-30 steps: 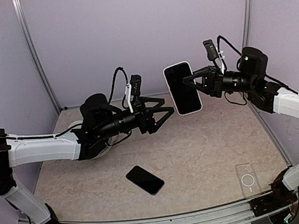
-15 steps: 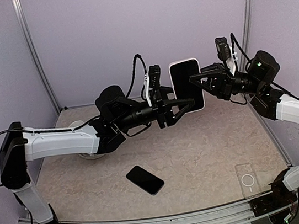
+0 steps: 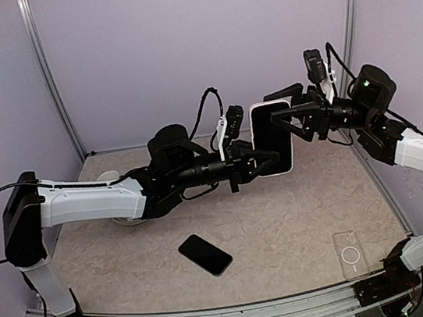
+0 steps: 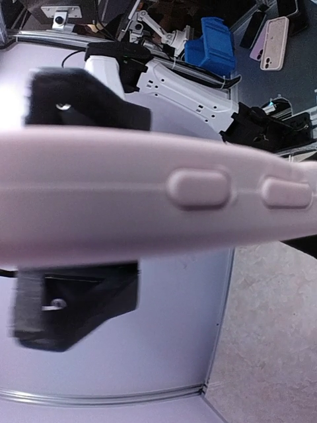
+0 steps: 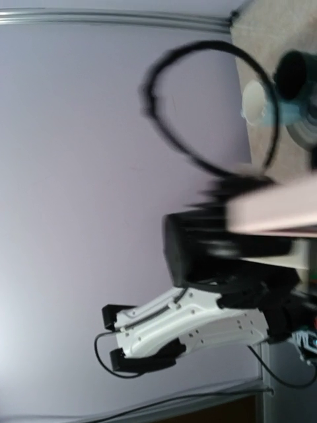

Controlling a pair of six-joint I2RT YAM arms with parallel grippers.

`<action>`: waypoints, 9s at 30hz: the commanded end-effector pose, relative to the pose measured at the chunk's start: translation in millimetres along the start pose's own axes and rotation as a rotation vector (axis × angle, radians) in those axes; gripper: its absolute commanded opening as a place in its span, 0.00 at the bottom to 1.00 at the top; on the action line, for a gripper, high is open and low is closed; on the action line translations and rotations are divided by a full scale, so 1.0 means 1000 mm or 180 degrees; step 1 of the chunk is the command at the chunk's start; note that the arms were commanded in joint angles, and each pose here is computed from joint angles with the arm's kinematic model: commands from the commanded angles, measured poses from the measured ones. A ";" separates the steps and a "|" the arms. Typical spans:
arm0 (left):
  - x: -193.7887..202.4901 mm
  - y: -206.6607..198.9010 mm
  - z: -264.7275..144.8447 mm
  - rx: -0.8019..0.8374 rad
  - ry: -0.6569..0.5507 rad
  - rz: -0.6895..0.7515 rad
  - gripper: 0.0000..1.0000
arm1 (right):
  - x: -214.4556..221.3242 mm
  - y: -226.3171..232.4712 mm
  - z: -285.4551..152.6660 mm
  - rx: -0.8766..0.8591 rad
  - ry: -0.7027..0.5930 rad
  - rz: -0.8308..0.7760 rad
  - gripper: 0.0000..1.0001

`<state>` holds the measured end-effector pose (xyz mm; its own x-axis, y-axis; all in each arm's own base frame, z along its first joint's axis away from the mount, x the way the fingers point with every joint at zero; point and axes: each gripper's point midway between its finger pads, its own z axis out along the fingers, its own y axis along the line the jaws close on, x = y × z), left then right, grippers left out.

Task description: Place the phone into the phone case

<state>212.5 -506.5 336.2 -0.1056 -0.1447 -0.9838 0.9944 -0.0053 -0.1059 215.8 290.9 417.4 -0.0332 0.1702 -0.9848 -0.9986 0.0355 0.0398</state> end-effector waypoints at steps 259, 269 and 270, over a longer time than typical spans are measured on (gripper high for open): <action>0.059 0.163 -0.324 -0.5164 0.0729 -0.0565 0.99 | 0.353 -0.130 0.013 0.3497 0.3202 0.1252 0.46; 0.058 0.163 -0.323 -0.5150 0.0718 -0.0566 0.99 | 0.375 -0.115 0.005 0.3367 0.3330 0.1476 0.45; 0.058 0.163 -0.323 -0.5148 0.0718 -0.0566 0.99 | 0.373 -0.114 0.005 0.3363 0.3320 0.1481 0.45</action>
<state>360.1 -193.0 204.1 -0.3702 -0.0905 -0.9245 -0.0605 0.9955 -0.0733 318.0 348.8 42.1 -0.7772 -0.3907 -0.4932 -0.4357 0.8997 -0.0261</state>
